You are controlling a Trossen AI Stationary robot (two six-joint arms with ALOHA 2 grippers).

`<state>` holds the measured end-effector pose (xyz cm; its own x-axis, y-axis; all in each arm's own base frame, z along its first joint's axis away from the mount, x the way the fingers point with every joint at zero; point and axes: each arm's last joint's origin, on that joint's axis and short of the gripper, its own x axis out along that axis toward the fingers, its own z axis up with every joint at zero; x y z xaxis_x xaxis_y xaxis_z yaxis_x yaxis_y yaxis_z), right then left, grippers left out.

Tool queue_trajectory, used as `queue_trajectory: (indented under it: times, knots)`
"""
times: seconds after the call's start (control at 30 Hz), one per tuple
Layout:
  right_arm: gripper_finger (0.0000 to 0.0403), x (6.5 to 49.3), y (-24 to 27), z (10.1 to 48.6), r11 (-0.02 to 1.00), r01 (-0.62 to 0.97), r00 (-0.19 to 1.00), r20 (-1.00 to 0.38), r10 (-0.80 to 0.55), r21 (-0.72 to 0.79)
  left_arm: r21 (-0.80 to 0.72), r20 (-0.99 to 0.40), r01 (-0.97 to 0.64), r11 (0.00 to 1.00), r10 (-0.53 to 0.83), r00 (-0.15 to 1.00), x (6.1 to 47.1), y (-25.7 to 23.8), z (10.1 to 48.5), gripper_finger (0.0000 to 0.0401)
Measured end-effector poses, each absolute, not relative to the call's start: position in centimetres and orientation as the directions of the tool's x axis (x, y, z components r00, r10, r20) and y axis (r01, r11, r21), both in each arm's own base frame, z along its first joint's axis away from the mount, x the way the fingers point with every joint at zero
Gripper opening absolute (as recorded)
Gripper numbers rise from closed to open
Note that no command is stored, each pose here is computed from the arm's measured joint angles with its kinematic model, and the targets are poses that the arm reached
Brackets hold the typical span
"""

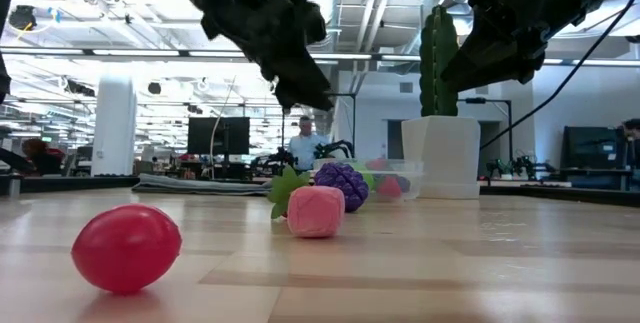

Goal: Pick and placing Produce into tupperware
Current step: Put the strawberry into the transparent bin

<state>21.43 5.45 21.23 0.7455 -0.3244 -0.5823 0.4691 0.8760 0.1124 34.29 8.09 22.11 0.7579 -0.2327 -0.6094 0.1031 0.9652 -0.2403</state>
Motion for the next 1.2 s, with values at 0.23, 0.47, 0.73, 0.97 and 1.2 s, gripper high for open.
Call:
queue_trajectory:
  times: [0.23, 0.47, 0.73, 0.97, 1.2]
  knots:
    - [0.0187, 21.5, 5.5, 21.2, 0.876, 0.469, 0.744, -0.584, -0.325, 0.110, -0.263, -0.701, 0.219, 0.940, -0.342, 0.626, 33.7, 4.8, 22.0, 0.0226]
    - [0.0187, 22.0, 5.7, 20.1, 0.882, 0.463, 0.719, -0.619, -0.316, 0.086, -0.268, -0.725, 0.300, 0.915, -0.397, 0.563, 33.8, 1.5, 21.8, 0.0226]
    - [0.0187, 23.5, 6.6, 18.5, 0.925, 0.357, 0.729, -0.658, -0.188, 0.130, -0.146, -0.762, 0.373, 0.916, -0.344, 0.548, 33.8, -2.0, 21.4, 0.0226]
    - [0.0187, 25.1, 8.5, 18.2, 0.970, 0.090, 0.792, -0.607, 0.067, 0.225, -0.154, -0.824, 0.322, 0.934, -0.301, 0.480, 33.1, -2.3, 20.9, 0.0226]
    - [0.0187, 26.3, 9.6, 16.5, 0.938, -0.073, 0.753, -0.597, 0.275, 0.340, -0.262, -0.894, 0.251, 0.932, -0.332, 0.300, 31.3, -2.1, 20.1, 0.0226]
